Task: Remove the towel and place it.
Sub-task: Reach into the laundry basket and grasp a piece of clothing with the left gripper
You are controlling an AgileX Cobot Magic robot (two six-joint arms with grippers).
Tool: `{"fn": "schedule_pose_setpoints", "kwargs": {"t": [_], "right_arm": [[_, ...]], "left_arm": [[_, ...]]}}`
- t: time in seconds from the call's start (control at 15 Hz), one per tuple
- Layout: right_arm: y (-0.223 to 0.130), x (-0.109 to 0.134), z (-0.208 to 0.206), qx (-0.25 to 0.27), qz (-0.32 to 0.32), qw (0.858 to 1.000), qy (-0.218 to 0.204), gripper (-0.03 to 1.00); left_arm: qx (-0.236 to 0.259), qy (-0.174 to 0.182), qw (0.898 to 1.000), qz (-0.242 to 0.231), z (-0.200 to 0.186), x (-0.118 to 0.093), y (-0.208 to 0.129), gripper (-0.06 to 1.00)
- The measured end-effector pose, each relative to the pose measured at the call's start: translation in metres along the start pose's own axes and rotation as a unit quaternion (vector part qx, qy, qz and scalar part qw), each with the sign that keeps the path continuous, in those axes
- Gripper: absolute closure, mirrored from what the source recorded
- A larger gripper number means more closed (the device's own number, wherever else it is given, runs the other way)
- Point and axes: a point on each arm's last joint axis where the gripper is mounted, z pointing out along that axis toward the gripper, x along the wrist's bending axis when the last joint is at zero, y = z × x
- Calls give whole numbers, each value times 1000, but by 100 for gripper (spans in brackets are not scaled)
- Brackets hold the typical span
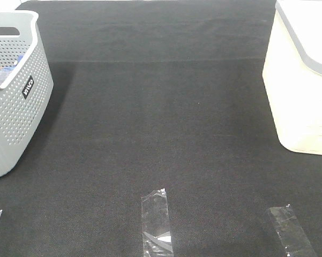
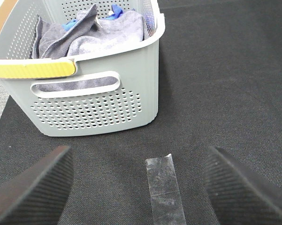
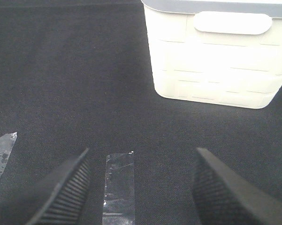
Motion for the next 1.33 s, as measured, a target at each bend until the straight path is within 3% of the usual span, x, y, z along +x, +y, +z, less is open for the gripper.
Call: {"fn": "schedule_pose_setpoints", "kwargs": {"t": [1.33], "right_arm": [[0,0,0,0,0,1000,0,38]], "left_arm": [[0,0,1000,0,0,0,0,21]]}}
